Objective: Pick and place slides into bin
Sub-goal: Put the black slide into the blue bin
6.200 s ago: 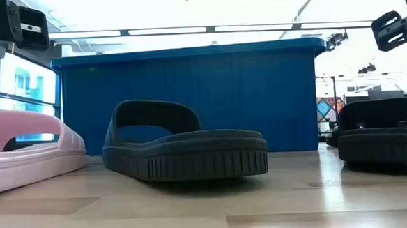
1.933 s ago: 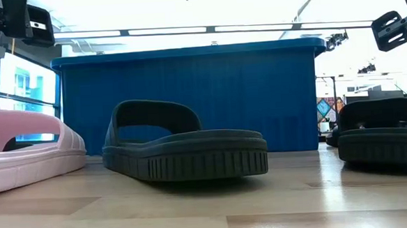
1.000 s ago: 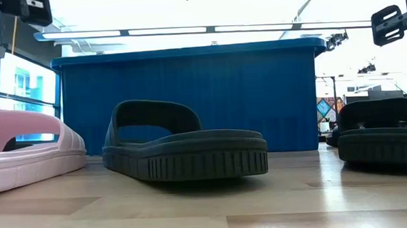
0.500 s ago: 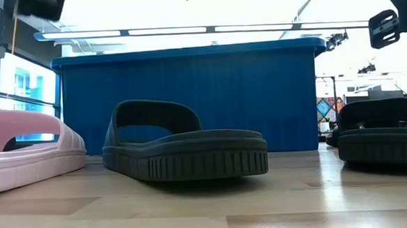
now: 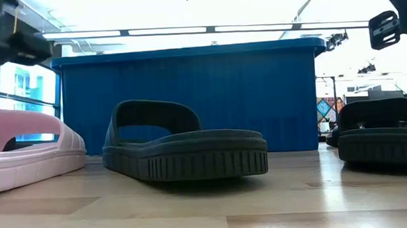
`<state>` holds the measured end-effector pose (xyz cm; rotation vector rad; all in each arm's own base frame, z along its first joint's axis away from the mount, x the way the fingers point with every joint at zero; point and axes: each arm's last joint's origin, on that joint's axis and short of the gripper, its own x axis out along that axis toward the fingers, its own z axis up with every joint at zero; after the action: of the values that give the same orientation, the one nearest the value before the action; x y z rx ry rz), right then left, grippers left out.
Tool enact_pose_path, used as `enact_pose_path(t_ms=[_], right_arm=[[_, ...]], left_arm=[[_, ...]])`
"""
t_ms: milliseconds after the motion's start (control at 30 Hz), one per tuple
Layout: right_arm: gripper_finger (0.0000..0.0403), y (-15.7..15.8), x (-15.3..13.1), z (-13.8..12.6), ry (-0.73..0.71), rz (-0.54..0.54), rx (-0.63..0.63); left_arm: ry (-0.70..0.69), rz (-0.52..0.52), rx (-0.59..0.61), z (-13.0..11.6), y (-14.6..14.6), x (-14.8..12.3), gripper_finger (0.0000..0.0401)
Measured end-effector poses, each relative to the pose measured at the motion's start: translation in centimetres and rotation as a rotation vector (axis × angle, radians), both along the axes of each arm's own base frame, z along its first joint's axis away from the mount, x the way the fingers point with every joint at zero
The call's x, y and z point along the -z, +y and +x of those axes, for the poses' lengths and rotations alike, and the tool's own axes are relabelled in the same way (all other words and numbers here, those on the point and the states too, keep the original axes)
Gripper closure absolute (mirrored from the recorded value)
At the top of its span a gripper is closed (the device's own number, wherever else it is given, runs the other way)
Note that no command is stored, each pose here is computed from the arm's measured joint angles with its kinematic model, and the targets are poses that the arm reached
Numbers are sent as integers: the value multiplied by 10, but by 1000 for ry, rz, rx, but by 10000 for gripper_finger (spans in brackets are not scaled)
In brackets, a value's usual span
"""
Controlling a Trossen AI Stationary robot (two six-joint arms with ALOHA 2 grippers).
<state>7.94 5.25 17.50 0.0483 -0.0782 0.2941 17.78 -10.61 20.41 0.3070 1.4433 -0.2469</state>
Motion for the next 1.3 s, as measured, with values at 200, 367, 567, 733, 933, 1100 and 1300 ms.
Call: enact_pose_path(t_ms=[200,367,567,733,933,1100,1300], right_arm=[[402,-1,0,0,2,2,32],[402,-2,0,1,5,6,85],[403,-3,0,1,7,7,111],[402,-3,0,1,6,7,111],[402,-3,0,1,7,7,110],[402,-3,0,1,6,8,111],[402,-3,0,1,5,1,118]], left_arm=[[26,228,-140,-2,-2,14,219],[62,264,-241,-4,0,18,219],[47,253,-384,-5,0,18,219],[68,260,-475,-10,3,25,219],[157,343,-585,-21,10,39,219],[186,367,-629,-24,11,40,242],[224,313,-638,-23,8,39,372]])
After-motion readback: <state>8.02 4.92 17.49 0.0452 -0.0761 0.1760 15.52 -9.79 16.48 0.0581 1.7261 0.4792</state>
